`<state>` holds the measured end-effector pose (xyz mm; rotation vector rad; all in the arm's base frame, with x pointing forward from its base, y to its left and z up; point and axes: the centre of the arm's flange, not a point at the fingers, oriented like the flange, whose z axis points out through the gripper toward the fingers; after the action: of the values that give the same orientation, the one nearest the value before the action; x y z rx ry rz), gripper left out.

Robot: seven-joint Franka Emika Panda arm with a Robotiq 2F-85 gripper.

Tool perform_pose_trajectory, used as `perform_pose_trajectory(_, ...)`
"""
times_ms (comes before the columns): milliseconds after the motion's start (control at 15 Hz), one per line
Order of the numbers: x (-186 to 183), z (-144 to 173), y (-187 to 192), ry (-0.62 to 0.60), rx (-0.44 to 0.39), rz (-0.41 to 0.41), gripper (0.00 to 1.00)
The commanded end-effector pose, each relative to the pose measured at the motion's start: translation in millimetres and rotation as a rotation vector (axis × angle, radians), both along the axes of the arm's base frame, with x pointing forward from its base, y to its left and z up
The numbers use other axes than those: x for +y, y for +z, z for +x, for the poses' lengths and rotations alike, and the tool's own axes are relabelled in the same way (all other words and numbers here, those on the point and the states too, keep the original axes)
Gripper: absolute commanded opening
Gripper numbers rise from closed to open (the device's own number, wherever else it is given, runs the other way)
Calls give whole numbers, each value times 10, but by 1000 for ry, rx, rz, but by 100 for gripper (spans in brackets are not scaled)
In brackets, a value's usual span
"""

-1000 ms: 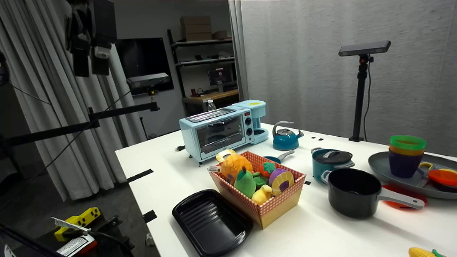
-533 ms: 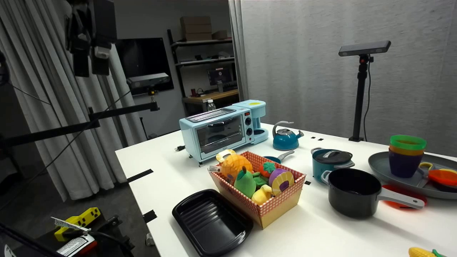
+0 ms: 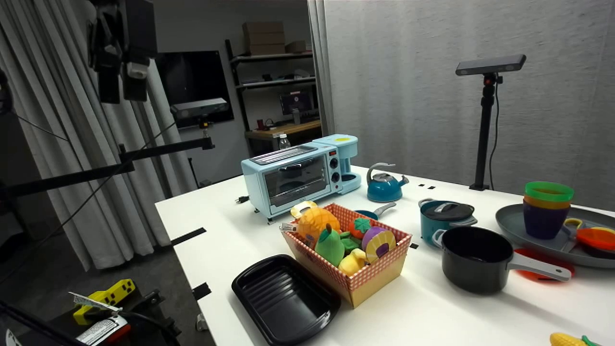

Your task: Move the lid from the blue pot to the black pot

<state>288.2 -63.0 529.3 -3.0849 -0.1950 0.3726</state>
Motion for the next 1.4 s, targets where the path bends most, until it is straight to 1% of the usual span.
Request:
perform_pose_trajectory(0,0,0,0,0,0,0,100)
perform_pose_trajectory(667,0,0,0,0,0,0,100)
perform_pose_trajectory(800,1,8,-11,-17,-15,-12,100)
perform_pose_trajectory(933,-6,31,-23,-57,-55,-49,100)
perform_pose_trajectory(1067,-5,78,-27,-95,-112,-76,100)
perform_pose_trajectory(1333,-7,153,-24,-168,-189,-130,100)
